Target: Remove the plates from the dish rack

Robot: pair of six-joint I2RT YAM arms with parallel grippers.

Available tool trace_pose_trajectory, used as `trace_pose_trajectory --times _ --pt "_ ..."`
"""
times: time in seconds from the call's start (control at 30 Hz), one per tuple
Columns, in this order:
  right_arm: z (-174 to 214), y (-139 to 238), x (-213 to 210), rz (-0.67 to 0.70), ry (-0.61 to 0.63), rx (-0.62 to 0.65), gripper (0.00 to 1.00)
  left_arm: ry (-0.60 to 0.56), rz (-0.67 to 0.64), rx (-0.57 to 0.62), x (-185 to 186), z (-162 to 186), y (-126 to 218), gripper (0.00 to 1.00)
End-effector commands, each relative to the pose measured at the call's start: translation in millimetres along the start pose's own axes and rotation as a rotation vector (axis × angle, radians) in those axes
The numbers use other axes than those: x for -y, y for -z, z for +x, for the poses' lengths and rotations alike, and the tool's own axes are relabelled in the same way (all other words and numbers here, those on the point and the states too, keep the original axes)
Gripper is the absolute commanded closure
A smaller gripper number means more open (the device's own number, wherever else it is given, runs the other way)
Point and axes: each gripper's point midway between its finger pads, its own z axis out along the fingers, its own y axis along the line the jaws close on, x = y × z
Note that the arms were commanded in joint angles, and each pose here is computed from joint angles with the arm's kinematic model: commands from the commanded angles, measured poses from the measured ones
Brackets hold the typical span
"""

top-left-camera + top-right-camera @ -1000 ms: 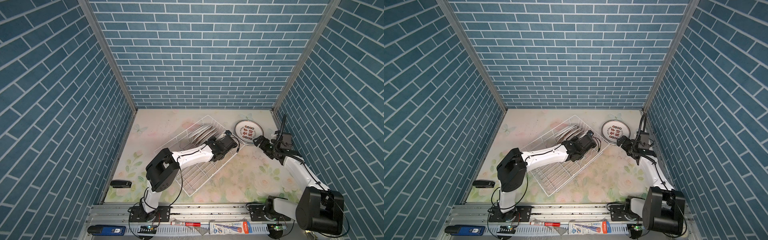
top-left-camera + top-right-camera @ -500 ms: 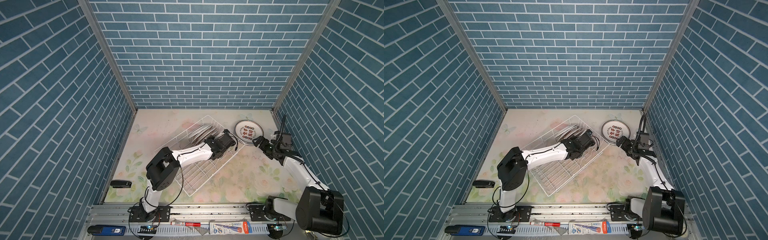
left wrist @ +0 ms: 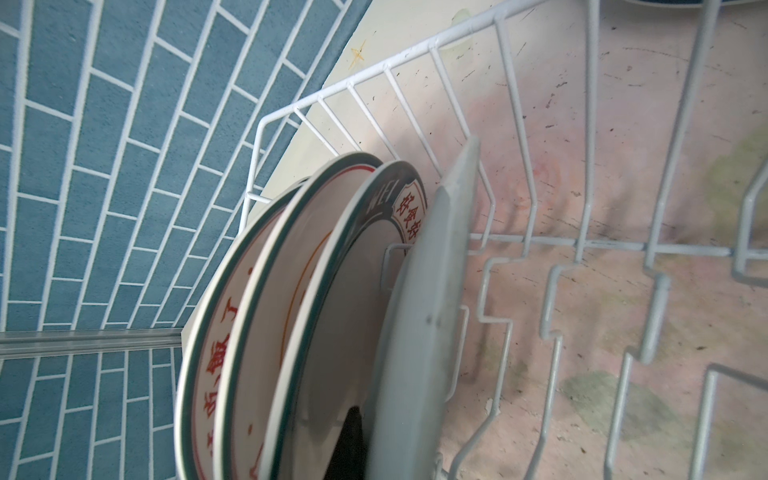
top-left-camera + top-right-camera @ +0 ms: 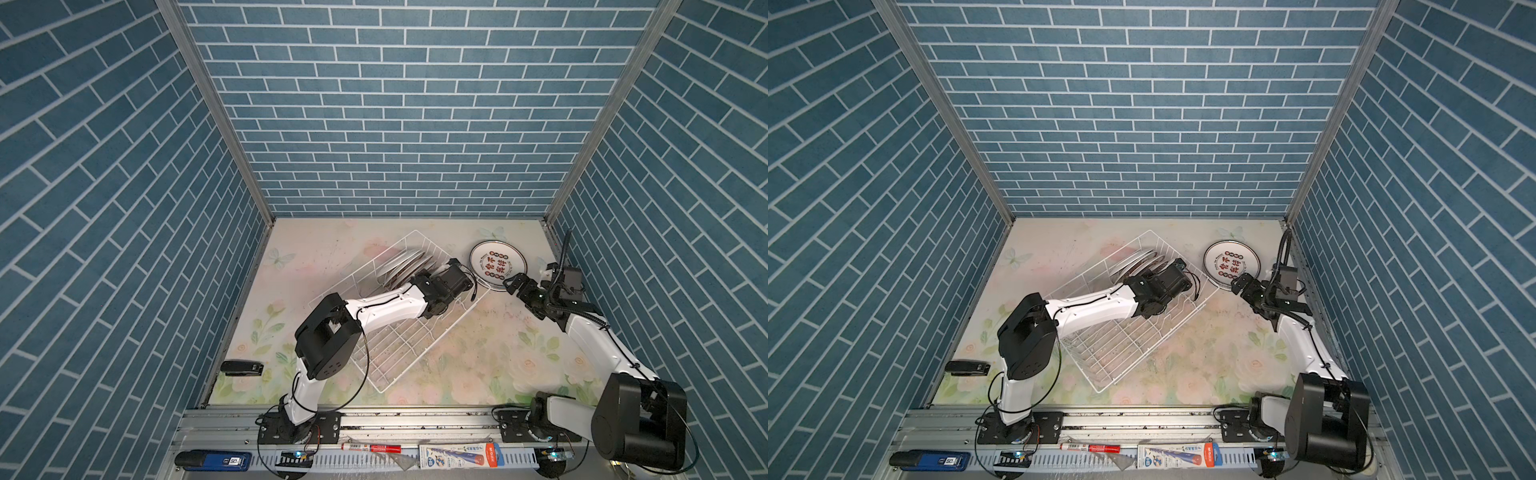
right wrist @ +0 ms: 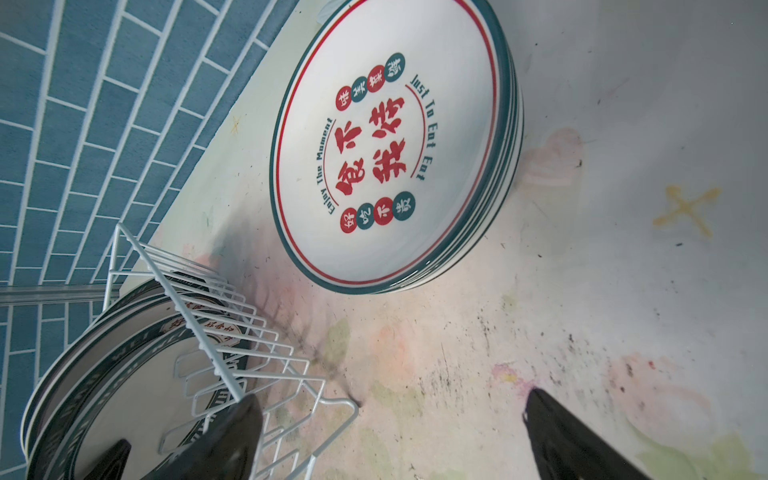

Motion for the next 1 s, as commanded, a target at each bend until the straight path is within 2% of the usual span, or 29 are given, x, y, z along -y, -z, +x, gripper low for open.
trace_pose_trajectory --times 0.0,0.7,0.97 --pt "5 -2 2 -0.015 0.035 -0.008 0.01 -0.017 -0.009 -0.031 6 7 -6 1.0" --pt "4 0 -7 -0.059 0.022 -0.005 0.01 -0.028 -0.042 0.115 -18 -25 71 1.0" --pt "3 5 -10 -0.066 0.026 0.005 0.01 -0.051 -0.056 0.204 -17 -42 120 1.0"
